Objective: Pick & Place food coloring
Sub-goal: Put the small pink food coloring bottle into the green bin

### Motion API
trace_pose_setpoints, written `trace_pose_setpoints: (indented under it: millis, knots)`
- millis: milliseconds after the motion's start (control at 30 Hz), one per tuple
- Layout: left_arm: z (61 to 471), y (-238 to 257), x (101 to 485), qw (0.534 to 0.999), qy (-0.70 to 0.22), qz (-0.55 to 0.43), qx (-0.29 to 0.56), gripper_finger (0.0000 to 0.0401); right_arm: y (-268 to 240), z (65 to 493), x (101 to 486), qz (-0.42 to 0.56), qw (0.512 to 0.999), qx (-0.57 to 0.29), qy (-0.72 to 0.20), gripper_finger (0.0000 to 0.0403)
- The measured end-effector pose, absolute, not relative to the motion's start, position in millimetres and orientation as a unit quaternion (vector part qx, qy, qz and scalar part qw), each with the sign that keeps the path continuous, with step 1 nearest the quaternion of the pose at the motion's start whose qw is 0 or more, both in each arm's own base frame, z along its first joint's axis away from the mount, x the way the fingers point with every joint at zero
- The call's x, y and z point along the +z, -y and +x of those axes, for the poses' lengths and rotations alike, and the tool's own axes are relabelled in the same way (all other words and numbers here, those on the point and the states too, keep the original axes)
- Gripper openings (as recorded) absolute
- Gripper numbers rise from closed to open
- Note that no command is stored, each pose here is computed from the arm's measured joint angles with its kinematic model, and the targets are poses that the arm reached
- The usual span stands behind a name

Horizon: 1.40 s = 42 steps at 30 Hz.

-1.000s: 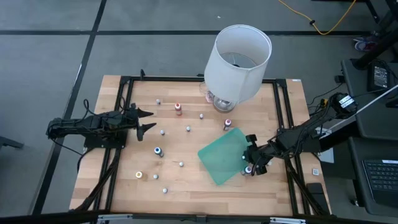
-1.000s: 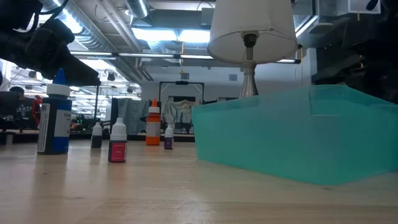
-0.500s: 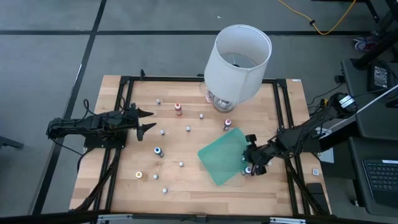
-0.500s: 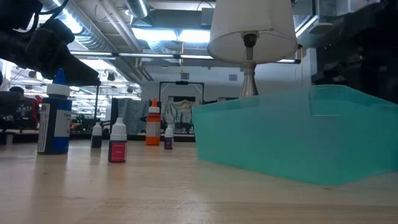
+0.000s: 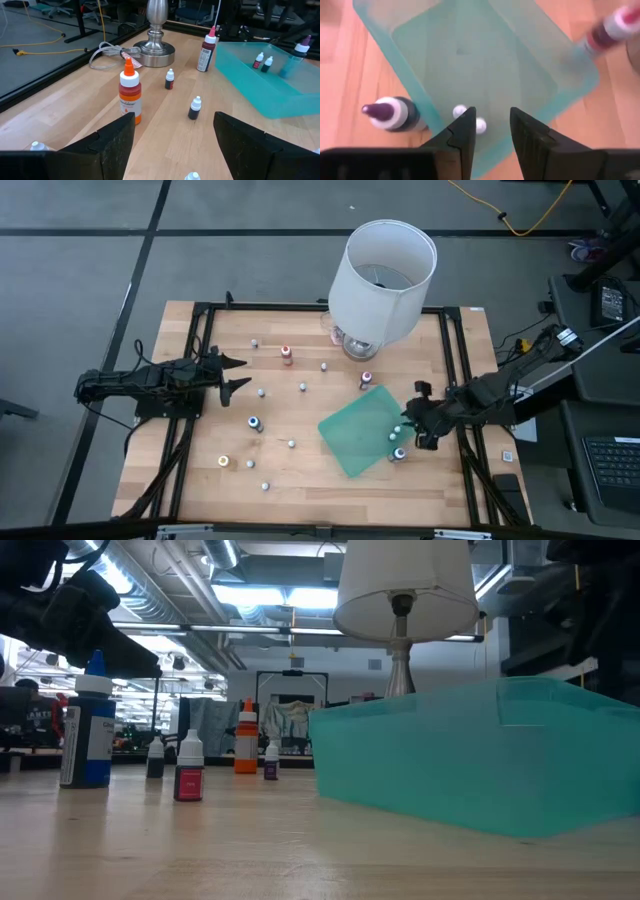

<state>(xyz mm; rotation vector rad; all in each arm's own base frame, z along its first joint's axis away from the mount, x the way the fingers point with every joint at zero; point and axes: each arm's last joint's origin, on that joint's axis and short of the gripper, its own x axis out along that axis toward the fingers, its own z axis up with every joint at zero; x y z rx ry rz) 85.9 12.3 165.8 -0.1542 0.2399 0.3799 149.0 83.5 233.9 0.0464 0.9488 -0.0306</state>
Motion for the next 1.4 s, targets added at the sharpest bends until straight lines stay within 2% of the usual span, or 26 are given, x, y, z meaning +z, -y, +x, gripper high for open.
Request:
trace_pose_setpoints:
  millis: [100, 300, 433, 667, 900, 1400]
  knots:
    - [85.9, -12.3, 165.8, 0.972, -0.119, -0.076, 0.188, 0.0266, -81.0, 134.6, 237.6, 0.064, 0.879, -0.036, -0.47, 0.0138]
    - [85.9, -12.2, 165.7, 0.972, -0.119, -0.076, 0.188, 0.0265, -75.9, 110.9, 238.3, 0.14, 0.848, -0.091, -0.503, 0.0196]
    - [85.9, -12.3, 165.8, 0.972, -0.119, -0.076, 0.188, 0.0266, -77.8, 102.6, 235.8, 0.175, 0.82, -0.106, -0.534, 0.0216]
    - [85.9, -12.3, 165.7, 0.972, -0.119, -0.076, 0.188, 0.0265, -93.3, 100.1, 223.7, 0.186, 0.79, -0.12, -0.572, 0.021]
    - [85.9, -12.3, 165.8, 0.972, -0.119, -0.076, 0.188, 0.0265, -107.6, 102.6, 212.1, 0.216, 0.763, -0.177, -0.583, 0.0205]
    - [85.9, -12.3, 165.7, 0.972, -0.119, -0.076, 0.188, 0.0267, -133.9, 110.7, 187.9, 0.229, 0.741, -0.232, -0.587, 0.0204]
